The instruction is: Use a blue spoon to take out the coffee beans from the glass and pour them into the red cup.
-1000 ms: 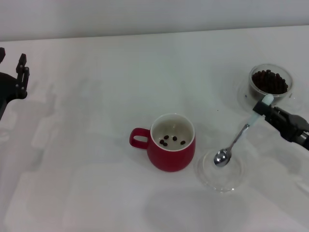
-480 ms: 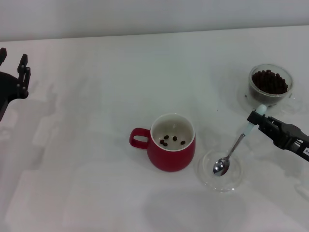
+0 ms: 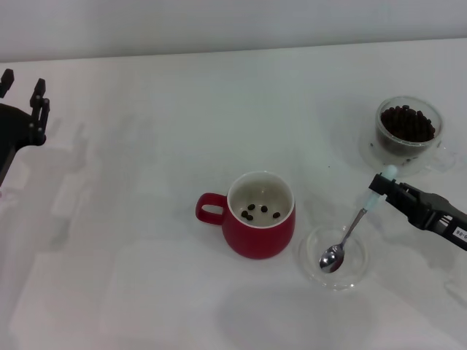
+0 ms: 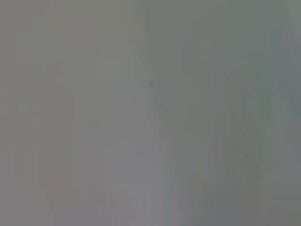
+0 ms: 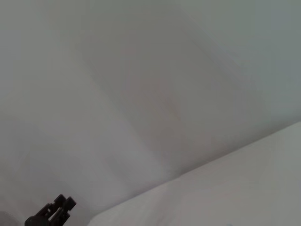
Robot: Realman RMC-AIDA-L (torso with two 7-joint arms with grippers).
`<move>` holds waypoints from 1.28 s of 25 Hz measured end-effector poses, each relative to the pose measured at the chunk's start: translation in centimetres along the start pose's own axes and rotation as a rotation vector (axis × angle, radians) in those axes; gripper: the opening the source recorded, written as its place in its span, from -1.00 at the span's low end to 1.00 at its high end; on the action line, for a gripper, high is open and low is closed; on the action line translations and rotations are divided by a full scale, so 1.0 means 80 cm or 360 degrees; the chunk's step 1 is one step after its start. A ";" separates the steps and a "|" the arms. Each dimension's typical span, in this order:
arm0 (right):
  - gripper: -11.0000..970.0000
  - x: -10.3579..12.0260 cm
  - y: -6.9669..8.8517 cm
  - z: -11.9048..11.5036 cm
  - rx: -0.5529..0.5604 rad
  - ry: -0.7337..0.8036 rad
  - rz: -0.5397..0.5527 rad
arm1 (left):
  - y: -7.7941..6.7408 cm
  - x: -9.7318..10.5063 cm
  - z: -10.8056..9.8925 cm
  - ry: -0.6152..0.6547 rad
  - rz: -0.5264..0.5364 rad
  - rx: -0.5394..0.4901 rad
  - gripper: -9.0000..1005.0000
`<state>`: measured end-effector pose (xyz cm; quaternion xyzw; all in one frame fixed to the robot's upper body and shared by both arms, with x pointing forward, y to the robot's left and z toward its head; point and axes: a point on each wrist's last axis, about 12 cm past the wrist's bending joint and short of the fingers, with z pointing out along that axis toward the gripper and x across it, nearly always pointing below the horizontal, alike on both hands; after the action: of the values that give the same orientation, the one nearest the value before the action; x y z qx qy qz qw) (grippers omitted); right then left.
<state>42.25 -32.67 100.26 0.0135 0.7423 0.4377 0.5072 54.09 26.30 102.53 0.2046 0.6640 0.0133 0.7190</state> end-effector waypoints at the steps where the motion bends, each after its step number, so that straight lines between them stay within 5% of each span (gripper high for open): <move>1: -0.68 0.000 0.000 0.000 -0.0003 0.0004 -0.0001 | 0.000 0.000 0.001 0.0001 0.0001 0.0002 -0.14; 32: -0.58 -0.006 -0.006 0.004 0.0042 0.0012 -0.0032 | -0.005 0.002 0.001 0.0031 0.0044 0.0015 -0.14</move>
<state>42.90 -33.00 100.24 0.0112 0.7500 0.4228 0.5085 54.08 26.00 102.25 0.2171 0.6682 0.0222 0.7113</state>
